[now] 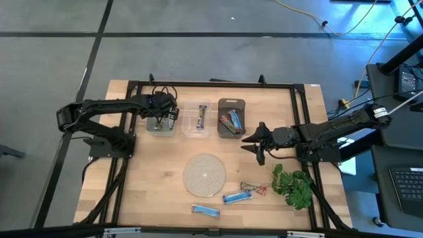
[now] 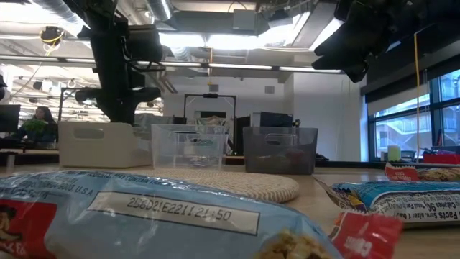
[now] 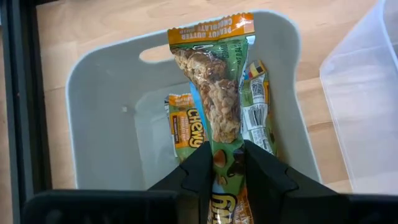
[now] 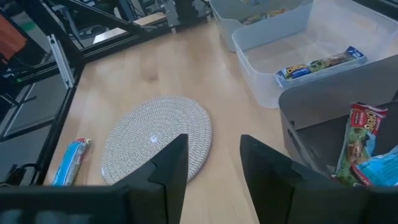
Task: Pick and place Granola Bars by type
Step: Put the yellow granola bar into the gray bin, then put the red granola bar into the black bin
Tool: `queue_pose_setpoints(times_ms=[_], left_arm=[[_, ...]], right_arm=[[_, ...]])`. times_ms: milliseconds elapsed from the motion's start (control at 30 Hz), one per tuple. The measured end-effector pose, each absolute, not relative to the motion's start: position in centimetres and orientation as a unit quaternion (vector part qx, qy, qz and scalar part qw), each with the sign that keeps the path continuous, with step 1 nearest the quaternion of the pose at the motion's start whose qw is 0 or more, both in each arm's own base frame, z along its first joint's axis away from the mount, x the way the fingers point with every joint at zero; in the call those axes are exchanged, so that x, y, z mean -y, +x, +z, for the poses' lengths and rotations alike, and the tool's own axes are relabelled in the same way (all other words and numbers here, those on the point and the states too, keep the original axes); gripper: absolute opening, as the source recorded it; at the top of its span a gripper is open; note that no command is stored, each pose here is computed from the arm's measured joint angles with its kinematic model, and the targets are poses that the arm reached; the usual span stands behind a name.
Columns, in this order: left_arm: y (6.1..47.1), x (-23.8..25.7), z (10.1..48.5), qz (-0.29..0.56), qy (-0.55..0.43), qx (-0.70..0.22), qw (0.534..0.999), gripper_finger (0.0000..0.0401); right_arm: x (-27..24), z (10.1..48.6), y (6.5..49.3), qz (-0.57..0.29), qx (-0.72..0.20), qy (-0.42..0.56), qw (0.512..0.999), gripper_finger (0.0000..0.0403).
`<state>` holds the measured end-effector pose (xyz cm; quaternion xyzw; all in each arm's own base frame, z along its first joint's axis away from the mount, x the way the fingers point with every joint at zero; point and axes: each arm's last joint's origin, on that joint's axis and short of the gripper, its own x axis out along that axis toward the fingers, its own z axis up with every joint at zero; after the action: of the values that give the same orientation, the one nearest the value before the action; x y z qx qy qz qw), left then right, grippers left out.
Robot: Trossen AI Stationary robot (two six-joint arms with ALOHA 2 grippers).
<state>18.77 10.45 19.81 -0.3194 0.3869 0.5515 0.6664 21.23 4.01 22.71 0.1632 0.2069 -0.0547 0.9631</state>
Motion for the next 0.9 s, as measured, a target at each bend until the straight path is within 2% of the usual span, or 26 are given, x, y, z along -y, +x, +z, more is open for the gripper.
queue_pose_setpoints(times_ms=[133, 300, 500, 600, 700, 800, 900], left_arm=[[18.8, -10.4, 19.8, 0.546, -0.322, -0.389, 0.668, 0.008], [18.8, -10.4, 19.8, 0.544, -0.323, -0.39, 0.669, 0.0113], [18.9, -10.3, 20.0, 0.528, -0.332, -0.395, 0.674, 0.0157], [19.7, -9.5, 21.5, 0.466, -0.335, -0.391, 0.719, 0.0166], [20.8, -8.0, 23.4, 0.414, -0.33, -0.339, 0.778, 0.017], [21.6, -6.1, 25.1, 0.349, -0.304, -0.29, 0.838, 0.017], [21.9, -4.0, 26.0, 0.296, -0.284, -0.276, 0.869, 0.0167]], right_arm=[[-4.0, 22.6, 21.2, -0.053, -0.211, 0.149, 0.965, 0.0149], [-4.0, 23.0, 21.2, -0.054, -0.229, 0.136, 0.962, 0.0149], [-4.1, 26.1, 21.1, -0.06, -0.297, 0.112, 0.946, 0.0149], [-4.5, 28.0, 20.6, -0.053, -0.34, 0.097, 0.934, 0.0149], [-5.2, 29.3, 20.3, -0.043, -0.375, 0.082, 0.922, 0.0149], [-6.1, 29.5, 20.5, -0.029, -0.393, 0.069, 0.917, 0.0149], [-7.2, 28.8, 20.8, -0.013, -0.412, 0.054, 0.91, 0.0149]])
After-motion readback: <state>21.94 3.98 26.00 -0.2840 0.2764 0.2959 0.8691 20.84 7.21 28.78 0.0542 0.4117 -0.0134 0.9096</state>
